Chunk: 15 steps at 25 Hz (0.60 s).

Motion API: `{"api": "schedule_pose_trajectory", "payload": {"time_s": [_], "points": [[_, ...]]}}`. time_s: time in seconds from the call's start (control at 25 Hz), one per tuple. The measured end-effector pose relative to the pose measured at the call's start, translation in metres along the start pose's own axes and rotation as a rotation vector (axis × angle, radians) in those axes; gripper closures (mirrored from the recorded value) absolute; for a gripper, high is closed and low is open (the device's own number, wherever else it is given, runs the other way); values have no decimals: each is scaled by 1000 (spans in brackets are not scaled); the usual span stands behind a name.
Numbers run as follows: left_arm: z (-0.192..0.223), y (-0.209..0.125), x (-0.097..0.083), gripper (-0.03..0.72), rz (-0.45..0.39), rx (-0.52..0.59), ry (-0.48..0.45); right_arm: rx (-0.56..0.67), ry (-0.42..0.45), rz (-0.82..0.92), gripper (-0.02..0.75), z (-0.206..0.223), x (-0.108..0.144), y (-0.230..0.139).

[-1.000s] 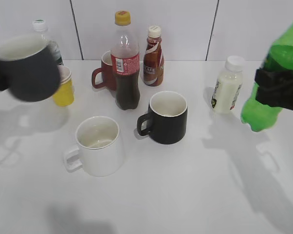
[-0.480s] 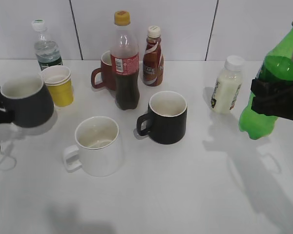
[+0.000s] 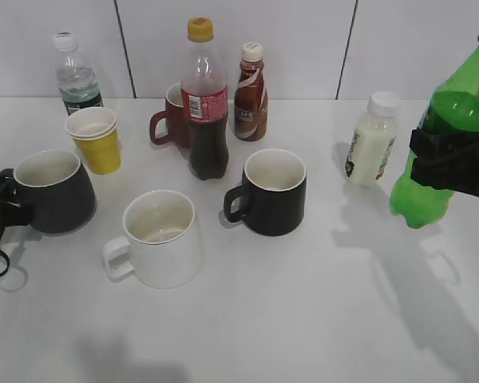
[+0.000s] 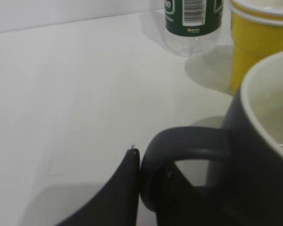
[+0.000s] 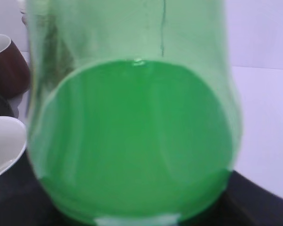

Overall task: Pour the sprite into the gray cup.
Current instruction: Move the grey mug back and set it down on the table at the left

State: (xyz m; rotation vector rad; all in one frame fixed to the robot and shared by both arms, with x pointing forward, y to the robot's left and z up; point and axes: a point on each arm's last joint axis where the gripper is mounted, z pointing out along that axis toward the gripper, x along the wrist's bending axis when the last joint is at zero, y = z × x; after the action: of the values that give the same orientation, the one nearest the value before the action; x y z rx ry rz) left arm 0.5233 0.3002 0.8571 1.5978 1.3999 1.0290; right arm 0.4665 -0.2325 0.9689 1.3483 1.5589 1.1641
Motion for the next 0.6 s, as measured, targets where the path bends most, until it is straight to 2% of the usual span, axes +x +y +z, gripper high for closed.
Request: {"api": "schedule_pose_trajectory", "payload": {"time_s": [0.2,0.6], "points": [[-4,-3,-1,619,0,8,-12,0,0,7,331,0,0,0],[-29,-15,-6,479,-1,-8,-34,0,21,10,331,0,2,0]]}}
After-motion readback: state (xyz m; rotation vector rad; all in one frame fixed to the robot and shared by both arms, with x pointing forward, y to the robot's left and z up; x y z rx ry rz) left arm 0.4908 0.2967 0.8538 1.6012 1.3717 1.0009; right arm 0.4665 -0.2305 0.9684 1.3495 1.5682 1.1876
